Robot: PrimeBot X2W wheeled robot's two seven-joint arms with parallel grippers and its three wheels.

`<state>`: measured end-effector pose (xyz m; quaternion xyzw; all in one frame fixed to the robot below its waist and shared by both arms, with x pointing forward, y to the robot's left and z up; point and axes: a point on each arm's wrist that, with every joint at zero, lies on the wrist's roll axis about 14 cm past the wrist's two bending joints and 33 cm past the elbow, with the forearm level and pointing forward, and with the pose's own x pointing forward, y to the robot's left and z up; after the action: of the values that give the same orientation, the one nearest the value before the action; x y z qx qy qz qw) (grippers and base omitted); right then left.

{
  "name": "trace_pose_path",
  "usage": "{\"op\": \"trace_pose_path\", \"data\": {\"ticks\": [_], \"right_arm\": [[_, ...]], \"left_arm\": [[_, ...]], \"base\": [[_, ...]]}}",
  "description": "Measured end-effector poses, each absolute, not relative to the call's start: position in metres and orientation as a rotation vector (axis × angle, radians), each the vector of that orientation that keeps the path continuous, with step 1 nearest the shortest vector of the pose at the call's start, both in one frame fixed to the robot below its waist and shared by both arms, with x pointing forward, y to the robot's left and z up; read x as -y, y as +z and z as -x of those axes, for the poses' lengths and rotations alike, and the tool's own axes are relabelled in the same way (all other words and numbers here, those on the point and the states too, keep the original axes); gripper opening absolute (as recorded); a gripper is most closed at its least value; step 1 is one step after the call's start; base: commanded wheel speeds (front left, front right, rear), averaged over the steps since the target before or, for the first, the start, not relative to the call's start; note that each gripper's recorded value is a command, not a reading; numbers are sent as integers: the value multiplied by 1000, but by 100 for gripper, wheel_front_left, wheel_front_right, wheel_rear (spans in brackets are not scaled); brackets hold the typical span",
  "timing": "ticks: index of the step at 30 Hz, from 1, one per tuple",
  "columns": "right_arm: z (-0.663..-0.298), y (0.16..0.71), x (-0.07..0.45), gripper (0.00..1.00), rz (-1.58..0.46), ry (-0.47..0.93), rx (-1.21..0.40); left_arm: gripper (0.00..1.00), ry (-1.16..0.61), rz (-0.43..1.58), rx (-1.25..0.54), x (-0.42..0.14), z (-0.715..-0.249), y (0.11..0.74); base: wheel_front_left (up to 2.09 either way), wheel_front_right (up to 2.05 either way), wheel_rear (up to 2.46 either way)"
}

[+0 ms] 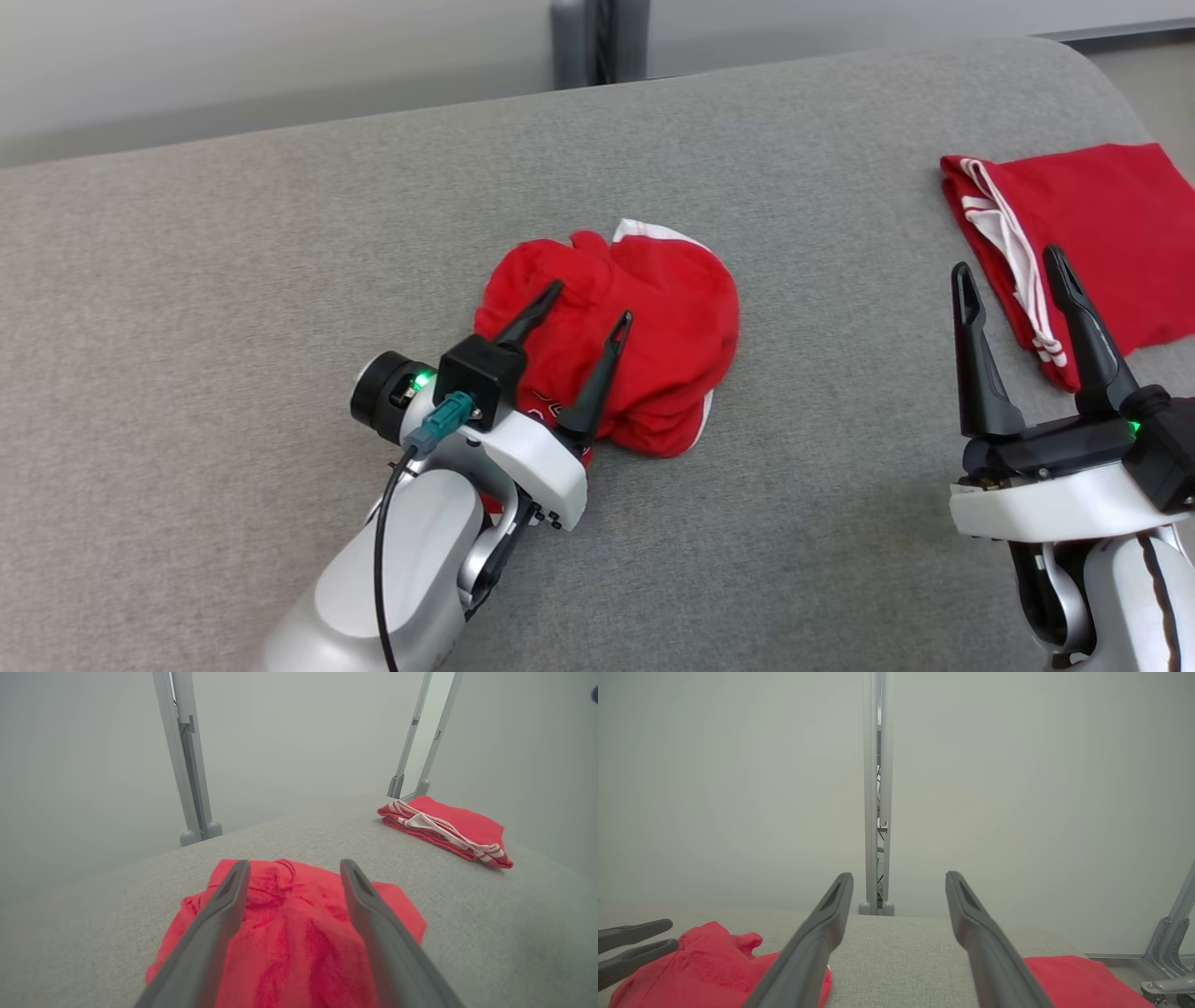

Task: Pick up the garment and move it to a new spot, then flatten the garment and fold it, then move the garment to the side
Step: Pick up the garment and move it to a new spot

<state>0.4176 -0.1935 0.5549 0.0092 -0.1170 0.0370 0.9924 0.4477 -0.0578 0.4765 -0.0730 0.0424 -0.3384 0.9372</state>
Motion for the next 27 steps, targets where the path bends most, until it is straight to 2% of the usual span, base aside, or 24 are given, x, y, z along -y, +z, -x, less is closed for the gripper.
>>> {"op": "trace_pose_path", "data": {"ticks": [8, 15, 21, 27], "right_arm": [[-425, 559, 180, 100, -25, 115, 252], [-429, 564, 157, 100, -36, 187, 266], [-426, 559, 126, 100, -61, 276, 250], [-421, 552, 97, 100, -74, 363, 223]], "left_arm": [[100, -585, 143, -27, 19, -461, 494], [100, -375, 124, 116, -52, -469, 535], [100, -154, 116, 167, -130, -441, 544], [100, -34, 143, 170, -163, -407, 540]], "base": [[0, 0, 0], [0, 0, 0], [0, 0, 0], [0, 0, 0]]}}
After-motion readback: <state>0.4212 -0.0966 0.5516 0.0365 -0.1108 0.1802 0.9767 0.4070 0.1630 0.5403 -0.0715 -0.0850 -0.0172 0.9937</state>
